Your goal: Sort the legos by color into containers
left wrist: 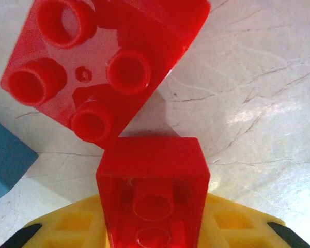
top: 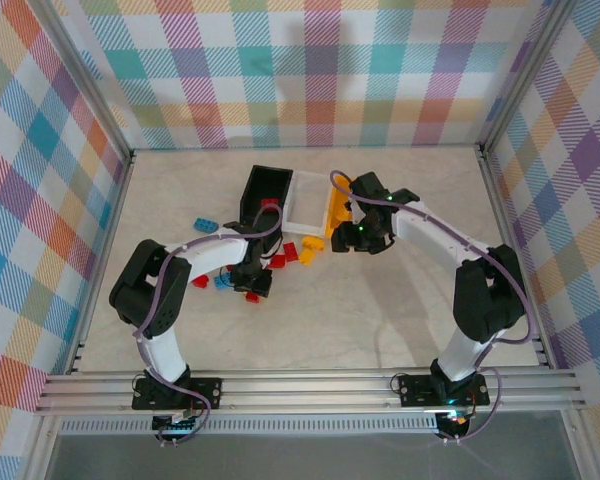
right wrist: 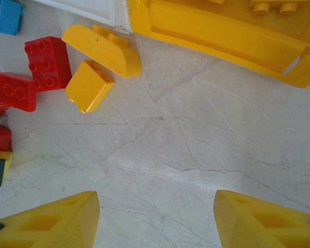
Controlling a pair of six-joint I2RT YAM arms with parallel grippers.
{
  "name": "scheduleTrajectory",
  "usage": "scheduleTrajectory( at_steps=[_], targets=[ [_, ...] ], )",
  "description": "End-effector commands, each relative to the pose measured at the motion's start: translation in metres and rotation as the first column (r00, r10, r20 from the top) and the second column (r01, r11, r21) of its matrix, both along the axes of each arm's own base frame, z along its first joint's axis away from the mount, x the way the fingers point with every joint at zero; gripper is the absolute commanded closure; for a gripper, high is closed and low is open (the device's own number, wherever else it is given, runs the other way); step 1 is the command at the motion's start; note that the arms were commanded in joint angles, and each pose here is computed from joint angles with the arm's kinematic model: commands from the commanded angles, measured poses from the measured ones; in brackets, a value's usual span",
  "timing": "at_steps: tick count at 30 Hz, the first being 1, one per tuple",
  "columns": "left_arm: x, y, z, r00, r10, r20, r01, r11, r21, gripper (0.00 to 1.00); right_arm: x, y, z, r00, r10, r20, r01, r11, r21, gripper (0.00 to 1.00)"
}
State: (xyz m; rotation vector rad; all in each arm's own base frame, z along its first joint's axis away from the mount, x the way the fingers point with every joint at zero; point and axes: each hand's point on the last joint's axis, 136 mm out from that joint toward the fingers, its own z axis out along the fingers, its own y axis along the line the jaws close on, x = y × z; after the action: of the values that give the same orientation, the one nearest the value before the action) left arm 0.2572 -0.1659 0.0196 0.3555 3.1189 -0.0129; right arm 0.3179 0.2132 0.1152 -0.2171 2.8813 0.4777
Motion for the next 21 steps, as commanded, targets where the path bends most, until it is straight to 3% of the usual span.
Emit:
scheduleTrajectory(
  at_steps=[1,8,14,21],
  targets=[
    [-0.005,-0.006,0.027,0.999,0.018,0.030,-0.016,0.998,-0.066,0.69,-0.008,-0.001,0.009,1.000,0.020,0.023,-0.020,1.000,0.008,0.39],
    [0.023,-0.008,0.086,0.985,0.087,0.146,-0.062,0.983,-0.172,0.69,-0.011,0.005,0.024,0.996,0.008,0.092,-0.017,0.995,0.096,0.39],
    [0.098,-0.012,0.115,0.964,0.161,0.213,-0.108,0.965,-0.241,0.69,-0.004,0.008,0.060,0.964,-0.005,0.266,-0.045,0.982,0.182,0.37],
    [0.188,-0.023,0.114,0.944,0.180,0.277,-0.120,0.968,-0.221,0.69,-0.014,0.018,0.079,0.931,0.051,0.360,-0.153,0.954,0.258,0.32]
  ],
)
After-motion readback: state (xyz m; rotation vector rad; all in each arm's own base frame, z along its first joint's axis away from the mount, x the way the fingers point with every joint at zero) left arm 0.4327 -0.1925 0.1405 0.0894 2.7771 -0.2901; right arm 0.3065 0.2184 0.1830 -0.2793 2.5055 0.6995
